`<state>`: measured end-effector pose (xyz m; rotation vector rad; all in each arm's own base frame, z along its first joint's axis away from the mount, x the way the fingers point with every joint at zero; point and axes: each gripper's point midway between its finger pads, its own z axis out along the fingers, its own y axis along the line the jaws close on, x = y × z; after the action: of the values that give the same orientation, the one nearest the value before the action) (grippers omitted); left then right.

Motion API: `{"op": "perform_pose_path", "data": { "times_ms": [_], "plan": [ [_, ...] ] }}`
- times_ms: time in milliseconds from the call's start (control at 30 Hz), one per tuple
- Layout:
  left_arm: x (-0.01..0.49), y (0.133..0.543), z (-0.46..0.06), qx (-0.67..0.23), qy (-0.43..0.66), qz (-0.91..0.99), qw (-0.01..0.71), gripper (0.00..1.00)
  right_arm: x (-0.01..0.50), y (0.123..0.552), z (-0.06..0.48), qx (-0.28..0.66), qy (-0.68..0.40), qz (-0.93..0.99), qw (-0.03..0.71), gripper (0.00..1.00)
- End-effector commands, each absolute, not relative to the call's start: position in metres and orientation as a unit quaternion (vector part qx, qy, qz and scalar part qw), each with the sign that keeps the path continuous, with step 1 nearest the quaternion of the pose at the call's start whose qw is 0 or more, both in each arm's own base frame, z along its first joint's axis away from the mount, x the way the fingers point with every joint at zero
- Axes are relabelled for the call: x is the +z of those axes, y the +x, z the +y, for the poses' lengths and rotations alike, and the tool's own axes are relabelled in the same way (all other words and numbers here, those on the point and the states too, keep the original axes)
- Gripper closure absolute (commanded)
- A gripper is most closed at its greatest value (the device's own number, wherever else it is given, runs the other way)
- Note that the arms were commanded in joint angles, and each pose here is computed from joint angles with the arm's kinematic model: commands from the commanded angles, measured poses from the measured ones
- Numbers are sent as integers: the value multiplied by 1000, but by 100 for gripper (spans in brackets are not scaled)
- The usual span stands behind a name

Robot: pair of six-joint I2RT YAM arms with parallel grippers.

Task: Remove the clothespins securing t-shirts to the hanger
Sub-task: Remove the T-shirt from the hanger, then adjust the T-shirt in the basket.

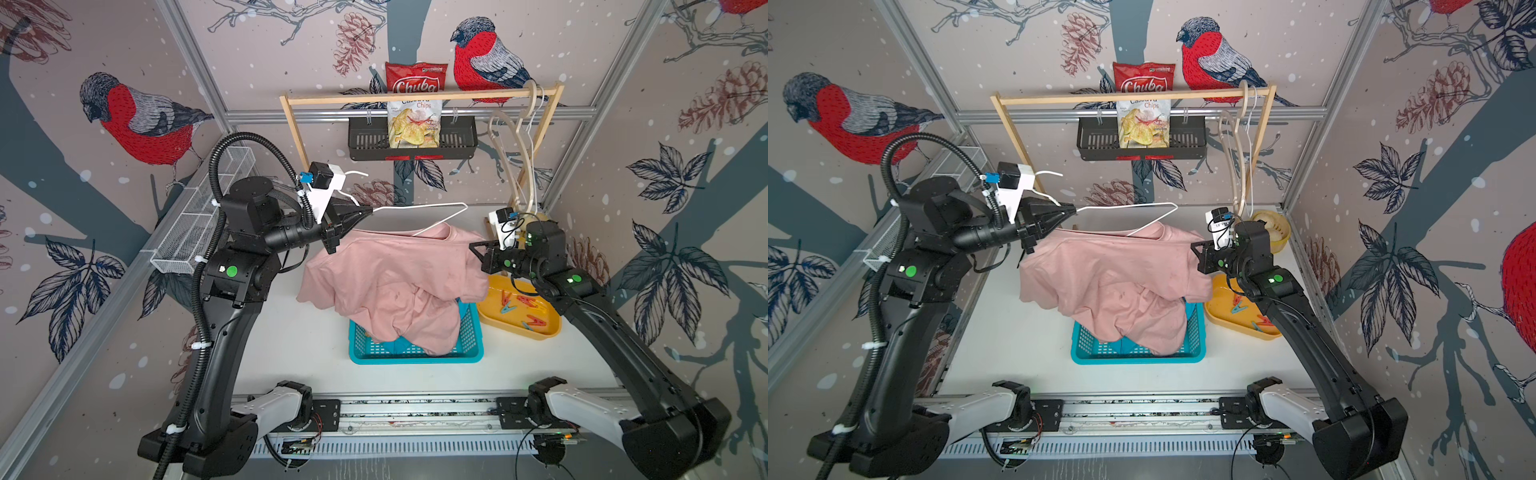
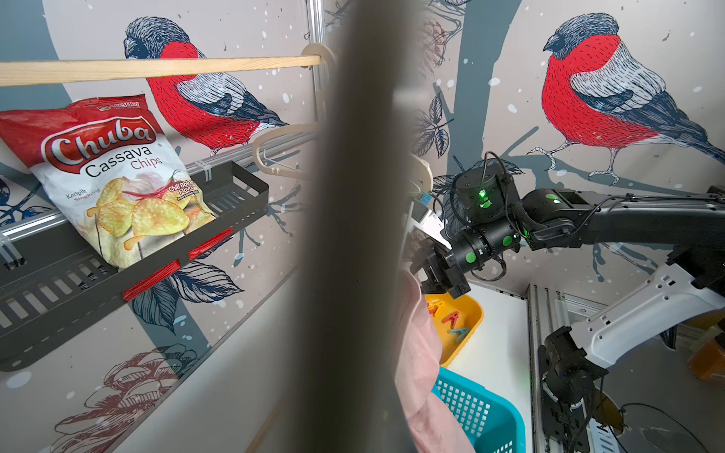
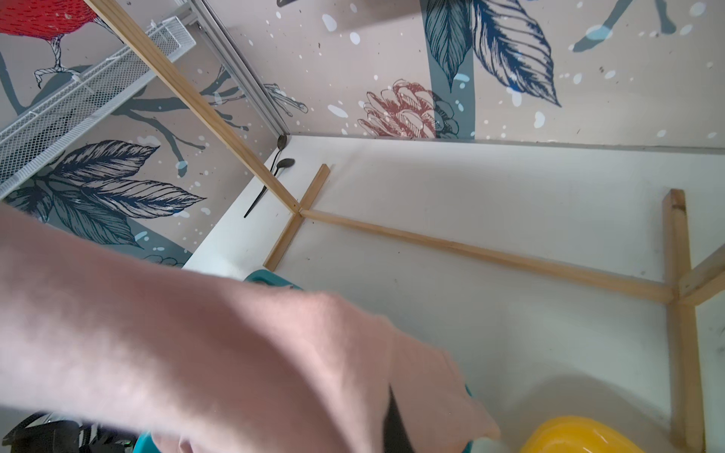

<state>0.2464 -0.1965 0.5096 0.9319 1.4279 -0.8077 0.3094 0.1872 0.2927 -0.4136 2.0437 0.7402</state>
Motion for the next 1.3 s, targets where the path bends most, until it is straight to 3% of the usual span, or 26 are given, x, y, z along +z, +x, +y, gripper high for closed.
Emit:
{"op": "perform_pose_path", "data": {
  "times_ms": [0, 67, 133, 233, 467, 667, 833, 1067, 1267],
  "plan": [
    [514, 247, -197, -334, 402, 611, 594, 100, 290, 310, 188, 306, -160, 826, 445, 100],
    [513, 248, -201, -325, 405, 618, 591, 100, 289, 307, 189, 311, -164, 825, 442, 97],
    [511, 249, -208, -310, 412, 626, 585, 100, 287, 304, 190, 314, -167, 825, 440, 75],
    [508, 251, -219, -302, 424, 636, 570, 100, 284, 299, 187, 310, -171, 826, 438, 57],
    [518, 252, -229, -309, 434, 627, 568, 100, 306, 287, 173, 290, -169, 810, 481, 27],
    [503, 259, -248, -279, 450, 651, 543, 100, 366, 274, 140, 220, -154, 780, 565, 22],
    [484, 264, -263, -270, 463, 666, 519, 100, 403, 249, 142, 229, -201, 747, 591, 22],
    [474, 274, -260, -248, 452, 684, 516, 100, 394, 240, 165, 259, -237, 747, 564, 22],
    [467, 317, -210, -156, 335, 748, 551, 100, 362, 239, 224, 240, -289, 762, 528, 20]
  ]
}}
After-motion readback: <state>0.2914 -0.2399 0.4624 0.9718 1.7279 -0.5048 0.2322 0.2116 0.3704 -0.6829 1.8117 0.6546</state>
